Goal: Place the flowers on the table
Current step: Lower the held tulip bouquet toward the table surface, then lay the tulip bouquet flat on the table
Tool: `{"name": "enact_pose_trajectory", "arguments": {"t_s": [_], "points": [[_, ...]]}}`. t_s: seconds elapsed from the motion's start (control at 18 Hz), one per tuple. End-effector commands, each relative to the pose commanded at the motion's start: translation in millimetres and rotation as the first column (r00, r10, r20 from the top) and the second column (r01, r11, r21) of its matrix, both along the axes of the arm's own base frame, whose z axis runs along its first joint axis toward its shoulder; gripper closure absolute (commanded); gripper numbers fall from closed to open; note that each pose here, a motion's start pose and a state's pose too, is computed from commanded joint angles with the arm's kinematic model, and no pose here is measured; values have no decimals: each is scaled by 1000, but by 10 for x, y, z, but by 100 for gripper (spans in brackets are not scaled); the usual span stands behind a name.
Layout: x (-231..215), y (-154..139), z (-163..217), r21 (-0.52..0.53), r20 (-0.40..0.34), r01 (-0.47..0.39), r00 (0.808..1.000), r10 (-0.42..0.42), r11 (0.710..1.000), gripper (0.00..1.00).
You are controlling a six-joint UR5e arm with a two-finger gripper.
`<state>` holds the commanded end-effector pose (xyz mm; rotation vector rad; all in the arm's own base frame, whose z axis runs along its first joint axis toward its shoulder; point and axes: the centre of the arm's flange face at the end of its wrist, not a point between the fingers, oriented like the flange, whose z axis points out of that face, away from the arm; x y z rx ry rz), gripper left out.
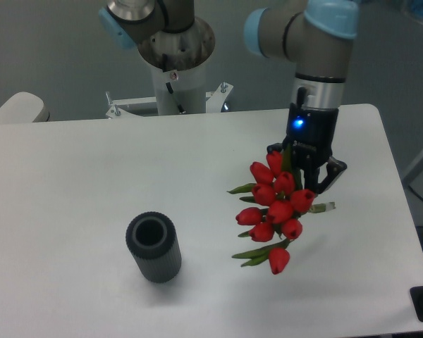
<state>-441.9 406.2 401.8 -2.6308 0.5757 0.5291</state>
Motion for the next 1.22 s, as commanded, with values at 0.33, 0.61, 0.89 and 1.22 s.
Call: {"name": "enact_pose_trajectory", "arguments": {"t_s": [0.33,0.61,0.89,1.22], "points": [[97,-98,-398,-255,-71,16,997,-35,967,64],[245,-249,-873,-346,-8,34,999,-39,938,64],[445,-244,-1236,-508,-12,48,998,-63,860,64],[565,-142,-1546,-574,15,77,996,-84,815,63]]}}
